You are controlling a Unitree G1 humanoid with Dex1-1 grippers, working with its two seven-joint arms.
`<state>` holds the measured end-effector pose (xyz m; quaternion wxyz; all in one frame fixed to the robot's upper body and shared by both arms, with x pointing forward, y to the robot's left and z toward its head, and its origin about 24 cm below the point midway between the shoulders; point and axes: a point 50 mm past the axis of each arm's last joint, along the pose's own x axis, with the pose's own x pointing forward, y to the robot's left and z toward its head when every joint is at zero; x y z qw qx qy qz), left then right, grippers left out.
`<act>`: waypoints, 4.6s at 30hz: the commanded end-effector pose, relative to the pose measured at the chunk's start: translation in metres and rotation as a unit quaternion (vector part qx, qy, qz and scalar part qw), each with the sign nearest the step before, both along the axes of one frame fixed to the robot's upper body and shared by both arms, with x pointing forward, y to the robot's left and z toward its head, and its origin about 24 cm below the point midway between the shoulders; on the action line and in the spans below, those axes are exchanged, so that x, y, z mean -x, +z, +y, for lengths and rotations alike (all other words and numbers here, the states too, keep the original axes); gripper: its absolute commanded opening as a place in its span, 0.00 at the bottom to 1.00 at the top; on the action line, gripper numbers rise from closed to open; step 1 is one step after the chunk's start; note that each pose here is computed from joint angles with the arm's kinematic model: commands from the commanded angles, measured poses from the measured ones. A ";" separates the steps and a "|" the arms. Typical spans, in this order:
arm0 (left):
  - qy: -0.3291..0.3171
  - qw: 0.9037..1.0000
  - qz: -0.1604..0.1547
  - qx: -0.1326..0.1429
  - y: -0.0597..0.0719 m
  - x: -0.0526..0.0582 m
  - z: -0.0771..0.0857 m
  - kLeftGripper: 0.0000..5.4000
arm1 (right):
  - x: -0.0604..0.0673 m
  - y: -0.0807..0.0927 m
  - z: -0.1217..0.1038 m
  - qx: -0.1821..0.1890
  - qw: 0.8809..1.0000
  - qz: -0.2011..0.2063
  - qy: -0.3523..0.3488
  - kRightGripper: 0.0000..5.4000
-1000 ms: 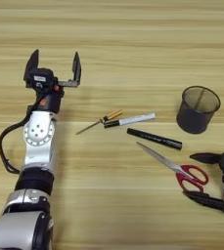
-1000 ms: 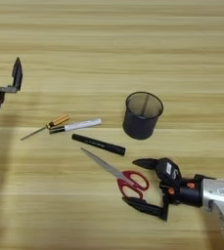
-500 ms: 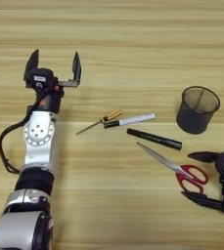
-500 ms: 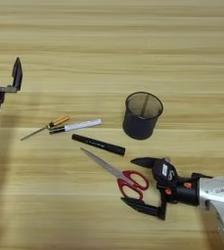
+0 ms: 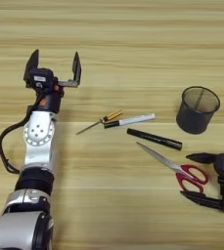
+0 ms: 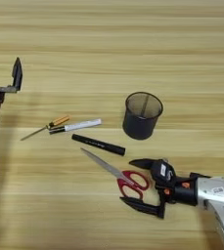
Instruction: Move the objects on the table
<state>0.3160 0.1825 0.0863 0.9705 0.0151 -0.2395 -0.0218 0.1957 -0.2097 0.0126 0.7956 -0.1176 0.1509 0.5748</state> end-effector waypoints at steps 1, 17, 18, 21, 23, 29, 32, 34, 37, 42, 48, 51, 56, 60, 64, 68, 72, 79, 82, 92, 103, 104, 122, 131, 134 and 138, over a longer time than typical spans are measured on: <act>-0.004 1.000 -0.007 -0.006 0.004 -0.002 -0.001 1.00 | 0.012 -0.017 -0.005 0.020 0.998 0.062 -0.002 0.83; -0.003 1.000 -0.008 -0.006 0.004 -0.002 -0.001 1.00 | 0.014 -0.023 -0.007 0.027 0.997 0.075 -0.007 0.94; -0.003 1.000 -0.008 -0.006 0.004 -0.002 0.000 1.00 | 0.014 -0.023 -0.007 0.027 0.997 0.076 -0.007 0.93; -0.003 1.000 -0.008 -0.006 0.004 -0.002 0.000 1.00 | 0.014 -0.024 -0.007 0.027 0.997 0.076 -0.007 0.87; -0.003 1.000 -0.008 -0.006 0.004 -0.003 0.000 1.00 | 0.013 -0.024 -0.007 0.028 0.997 0.076 -0.007 0.83; -0.003 1.000 -0.008 -0.006 0.004 -0.003 0.000 1.00 | 0.014 -0.025 -0.008 0.029 0.996 0.079 -0.007 0.72; -0.003 1.000 -0.008 -0.006 0.004 -0.003 0.000 1.00 | 0.014 -0.025 -0.008 0.029 0.996 0.082 -0.006 0.72; -0.003 1.000 -0.008 -0.006 0.004 -0.003 0.000 1.00 | 0.014 -0.026 -0.008 0.029 0.996 0.083 -0.006 0.72; -0.003 1.000 -0.008 -0.006 0.004 -0.003 -0.001 1.00 | 0.014 -0.026 -0.008 0.029 0.996 0.084 -0.005 0.72; -0.004 1.000 -0.008 -0.006 0.004 -0.003 -0.001 1.00 | 0.014 -0.025 -0.008 0.028 0.996 0.083 -0.004 0.72; -0.004 1.000 -0.009 -0.006 0.004 -0.004 -0.001 1.00 | 0.012 -0.021 -0.007 0.019 0.997 0.072 -0.001 0.72; -0.004 1.000 -0.009 -0.006 0.005 -0.004 -0.001 1.00 | 0.009 -0.013 -0.005 0.008 0.998 0.060 0.004 0.72; -0.004 1.000 -0.009 -0.006 0.005 -0.005 -0.002 1.00 | 0.007 -0.004 -0.003 0.001 0.999 0.041 0.012 0.72; -0.004 1.000 -0.009 -0.006 0.005 -0.005 -0.002 1.00 | 0.005 0.004 -0.002 -0.007 1.000 0.025 0.016 0.72; -0.004 1.000 -0.009 -0.006 0.004 -0.005 -0.002 1.00 | 0.002 0.014 -0.006 -0.012 1.000 0.005 0.010 0.72; -0.004 1.000 -0.008 -0.006 0.004 -0.004 -0.002 1.00 | 0.001 0.019 -0.007 -0.019 1.000 -0.004 0.007 0.72; -0.004 1.000 -0.008 -0.006 0.004 -0.004 -0.002 1.00 | -0.001 0.026 -0.005 -0.034 0.999 -0.014 0.007 0.72; -0.005 1.000 -0.008 -0.006 0.003 -0.004 -0.003 1.00 | -0.009 0.047 -0.011 -0.054 0.997 -0.058 -0.008 0.72; -0.004 1.000 -0.008 -0.006 0.003 -0.005 -0.003 1.00 | -0.012 0.052 -0.017 -0.048 0.996 -0.071 -0.021 0.72; -0.003 1.000 -0.008 -0.006 0.003 -0.005 -0.002 1.00 | -0.017 0.042 -0.034 -0.035 0.996 -0.055 -0.059 0.72; -0.004 1.000 -0.008 -0.006 0.003 -0.005 -0.002 1.00 | -0.021 0.026 -0.047 -0.031 0.995 -0.028 -0.090 0.72; -0.004 1.000 -0.008 -0.006 0.003 -0.005 -0.002 1.00 | -0.022 0.025 -0.048 -0.031 0.995 -0.027 -0.092 0.72; -0.004 1.000 -0.009 -0.007 0.003 -0.005 -0.003 1.00 | -0.023 0.014 -0.052 -0.006 0.995 -0.014 -0.100 0.72; -0.004 1.000 -0.009 -0.007 0.004 -0.006 -0.003 1.00 | -0.024 0.010 -0.051 -0.002 0.995 -0.009 -0.100 0.72; -0.004 1.000 -0.009 -0.007 0.004 -0.006 -0.003 1.00 | -0.024 0.010 -0.050 -0.003 0.995 -0.010 -0.099 0.77; -0.004 1.000 -0.009 -0.007 0.004 -0.006 -0.004 1.00 | -0.025 0.012 -0.049 -0.006 0.995 -0.015 -0.097 0.85</act>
